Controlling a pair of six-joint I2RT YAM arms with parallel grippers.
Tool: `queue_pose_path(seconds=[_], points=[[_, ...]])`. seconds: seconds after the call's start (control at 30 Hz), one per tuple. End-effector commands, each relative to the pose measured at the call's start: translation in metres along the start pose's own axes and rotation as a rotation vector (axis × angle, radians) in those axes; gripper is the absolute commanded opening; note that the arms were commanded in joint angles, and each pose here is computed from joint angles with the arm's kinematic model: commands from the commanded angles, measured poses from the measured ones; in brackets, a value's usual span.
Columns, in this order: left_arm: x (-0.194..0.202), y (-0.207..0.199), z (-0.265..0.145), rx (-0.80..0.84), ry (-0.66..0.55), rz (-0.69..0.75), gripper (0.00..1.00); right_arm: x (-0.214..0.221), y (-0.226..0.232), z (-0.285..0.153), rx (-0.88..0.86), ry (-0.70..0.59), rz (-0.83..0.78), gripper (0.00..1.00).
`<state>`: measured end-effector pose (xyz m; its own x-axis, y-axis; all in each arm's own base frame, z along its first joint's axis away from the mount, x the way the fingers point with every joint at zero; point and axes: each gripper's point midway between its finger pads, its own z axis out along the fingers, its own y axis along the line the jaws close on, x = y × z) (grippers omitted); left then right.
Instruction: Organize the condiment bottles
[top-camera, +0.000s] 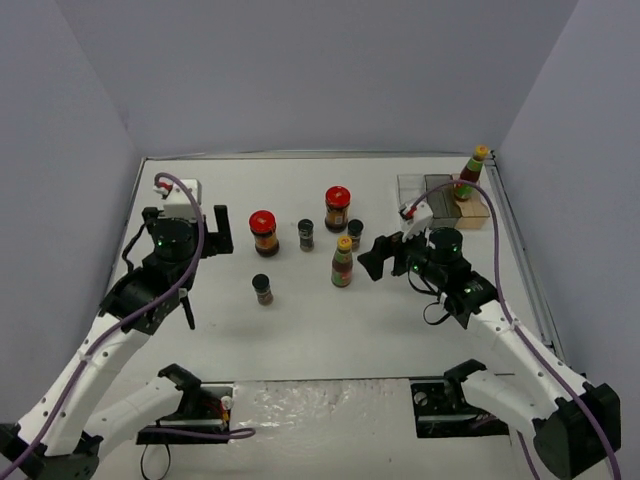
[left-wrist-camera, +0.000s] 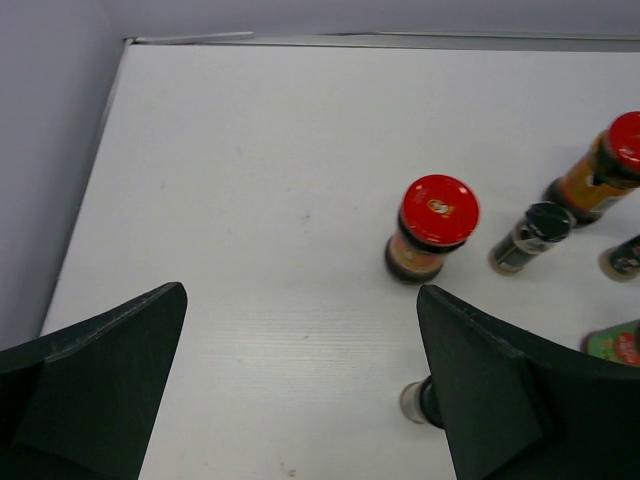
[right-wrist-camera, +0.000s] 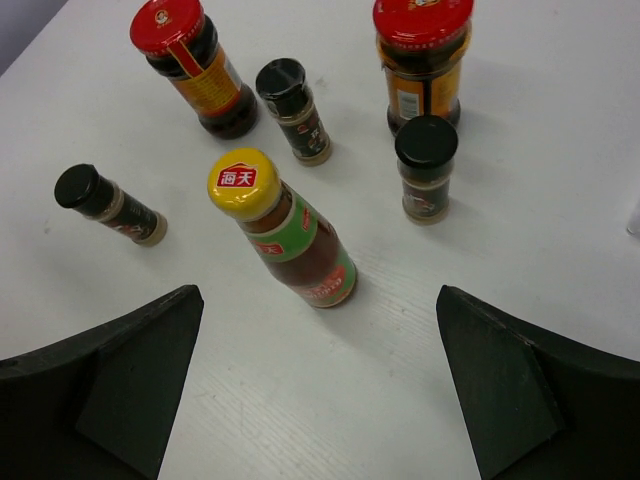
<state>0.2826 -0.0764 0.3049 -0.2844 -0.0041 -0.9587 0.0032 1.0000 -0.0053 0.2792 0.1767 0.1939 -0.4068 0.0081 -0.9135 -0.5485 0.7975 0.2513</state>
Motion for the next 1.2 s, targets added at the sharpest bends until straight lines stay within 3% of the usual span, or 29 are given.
queue_pose_path(seconds=[0.0,0.17,0.57,0.97,1.07,1.17], points=[[-0.002,0.052,-0.020,-0.164,-0.038,0.002,0.97,-0.028,0.021,0.028,-0.040,-0.126,-0.150,1.00],[0.025,0.082,-0.028,-0.287,-0.027,0.012,0.97,-0.014,0.029,0.061,-0.082,-0.106,-0.183,1.00],[0.041,0.090,-0.020,-0.335,-0.006,0.031,0.97,0.012,0.038,0.106,-0.070,-0.075,-0.224,0.94],[0.042,0.088,-0.017,-0.319,0.001,0.029,0.97,0.008,0.029,0.103,-0.020,-0.121,-0.222,0.57],[0.042,0.088,-0.018,-0.319,0.000,0.028,0.97,0.010,0.027,0.103,-0.010,-0.114,-0.223,0.43],[0.042,0.088,-0.017,-0.317,0.000,0.025,0.97,0.007,0.026,0.096,0.005,-0.119,-0.220,0.16]])
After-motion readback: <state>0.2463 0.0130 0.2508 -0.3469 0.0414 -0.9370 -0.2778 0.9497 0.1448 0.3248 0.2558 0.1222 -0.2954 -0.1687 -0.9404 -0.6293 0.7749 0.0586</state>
